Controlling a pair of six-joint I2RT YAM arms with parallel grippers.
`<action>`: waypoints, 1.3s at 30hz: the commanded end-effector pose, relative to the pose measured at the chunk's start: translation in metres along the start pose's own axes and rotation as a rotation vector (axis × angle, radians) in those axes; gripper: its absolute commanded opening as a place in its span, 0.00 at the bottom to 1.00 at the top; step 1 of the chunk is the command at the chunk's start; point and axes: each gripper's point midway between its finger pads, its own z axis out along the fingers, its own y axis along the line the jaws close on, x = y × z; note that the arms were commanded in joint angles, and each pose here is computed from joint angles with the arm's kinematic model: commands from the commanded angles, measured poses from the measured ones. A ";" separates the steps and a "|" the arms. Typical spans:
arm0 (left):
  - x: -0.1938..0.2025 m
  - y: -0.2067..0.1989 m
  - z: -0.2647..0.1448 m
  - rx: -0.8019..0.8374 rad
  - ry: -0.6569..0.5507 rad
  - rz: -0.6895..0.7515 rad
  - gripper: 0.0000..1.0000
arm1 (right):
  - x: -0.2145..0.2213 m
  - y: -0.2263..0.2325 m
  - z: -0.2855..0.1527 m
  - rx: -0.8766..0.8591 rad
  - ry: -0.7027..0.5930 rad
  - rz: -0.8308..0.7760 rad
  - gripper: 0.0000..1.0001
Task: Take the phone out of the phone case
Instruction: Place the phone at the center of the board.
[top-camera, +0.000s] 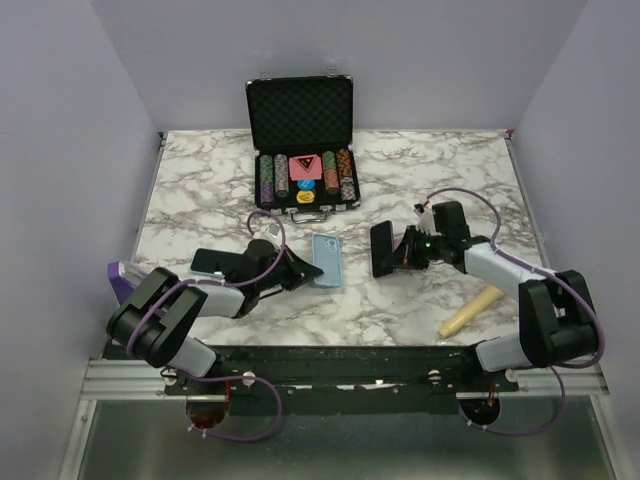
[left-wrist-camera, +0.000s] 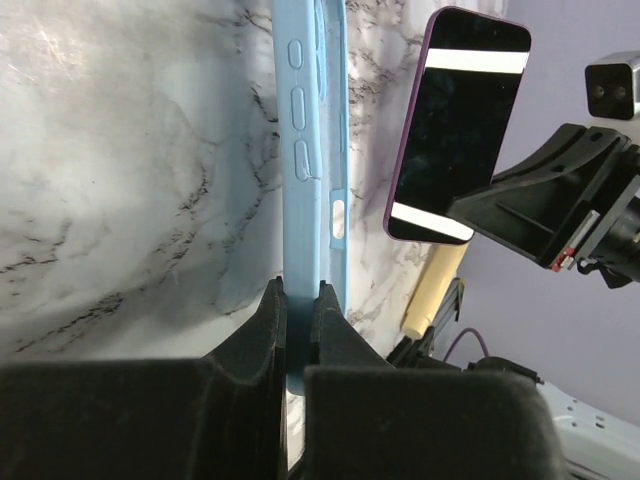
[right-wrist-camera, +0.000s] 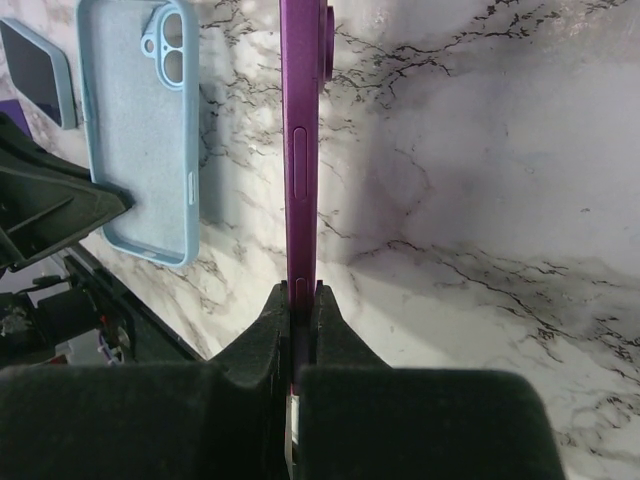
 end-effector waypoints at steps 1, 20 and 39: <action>-0.009 0.009 0.006 -0.063 -0.010 0.023 0.00 | -0.004 0.007 0.006 -0.061 0.006 -0.018 0.02; -0.013 0.027 0.011 -0.118 0.004 0.029 0.08 | 0.003 -0.010 0.022 -0.033 0.047 -0.003 0.11; -0.025 0.029 0.017 -0.129 -0.002 0.021 0.17 | -0.004 -0.027 0.040 0.027 0.047 0.037 0.16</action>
